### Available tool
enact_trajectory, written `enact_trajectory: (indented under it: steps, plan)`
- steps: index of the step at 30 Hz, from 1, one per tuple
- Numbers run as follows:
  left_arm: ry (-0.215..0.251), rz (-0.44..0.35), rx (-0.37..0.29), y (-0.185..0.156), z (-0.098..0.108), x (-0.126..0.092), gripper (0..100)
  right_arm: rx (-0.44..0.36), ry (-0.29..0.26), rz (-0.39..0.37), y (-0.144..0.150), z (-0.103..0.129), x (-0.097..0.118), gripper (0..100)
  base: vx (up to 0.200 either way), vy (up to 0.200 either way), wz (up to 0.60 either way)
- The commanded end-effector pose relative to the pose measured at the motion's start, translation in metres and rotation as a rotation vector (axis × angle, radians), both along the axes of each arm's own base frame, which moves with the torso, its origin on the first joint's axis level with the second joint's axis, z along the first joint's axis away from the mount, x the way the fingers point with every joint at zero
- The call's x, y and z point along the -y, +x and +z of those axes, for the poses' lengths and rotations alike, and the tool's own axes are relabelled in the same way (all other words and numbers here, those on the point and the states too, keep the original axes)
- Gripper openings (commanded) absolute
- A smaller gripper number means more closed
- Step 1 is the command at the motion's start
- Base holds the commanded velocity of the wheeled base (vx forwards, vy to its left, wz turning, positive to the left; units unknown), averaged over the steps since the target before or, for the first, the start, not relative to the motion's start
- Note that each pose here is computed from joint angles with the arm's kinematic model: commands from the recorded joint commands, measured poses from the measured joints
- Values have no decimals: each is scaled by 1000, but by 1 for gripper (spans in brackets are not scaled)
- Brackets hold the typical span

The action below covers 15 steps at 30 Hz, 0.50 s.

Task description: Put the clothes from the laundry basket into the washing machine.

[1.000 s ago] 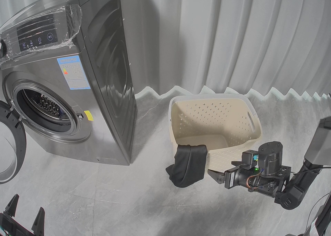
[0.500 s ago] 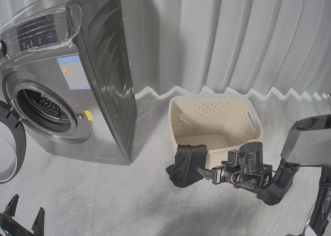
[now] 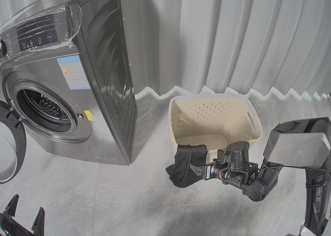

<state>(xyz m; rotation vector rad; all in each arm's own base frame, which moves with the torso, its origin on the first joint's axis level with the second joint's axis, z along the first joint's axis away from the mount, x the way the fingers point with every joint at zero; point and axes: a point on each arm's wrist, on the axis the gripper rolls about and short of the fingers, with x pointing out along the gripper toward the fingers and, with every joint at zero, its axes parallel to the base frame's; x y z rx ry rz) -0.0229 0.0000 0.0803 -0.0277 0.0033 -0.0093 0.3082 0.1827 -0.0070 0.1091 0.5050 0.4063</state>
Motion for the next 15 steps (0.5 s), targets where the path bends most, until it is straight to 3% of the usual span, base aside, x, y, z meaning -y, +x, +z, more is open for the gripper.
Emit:
enact_trajectory:
  steps: [1, 15]
  plan:
    - [0, 0, -1, 0, -5, 0, 100, 6, 4, -3, 11, -9, -6, 100, 0, 0, 0]
    - [0, -1, 0, 0, -4, 0, 100, 46, 38, -61, 37, -15, -21, 100, 0, 0, 0]
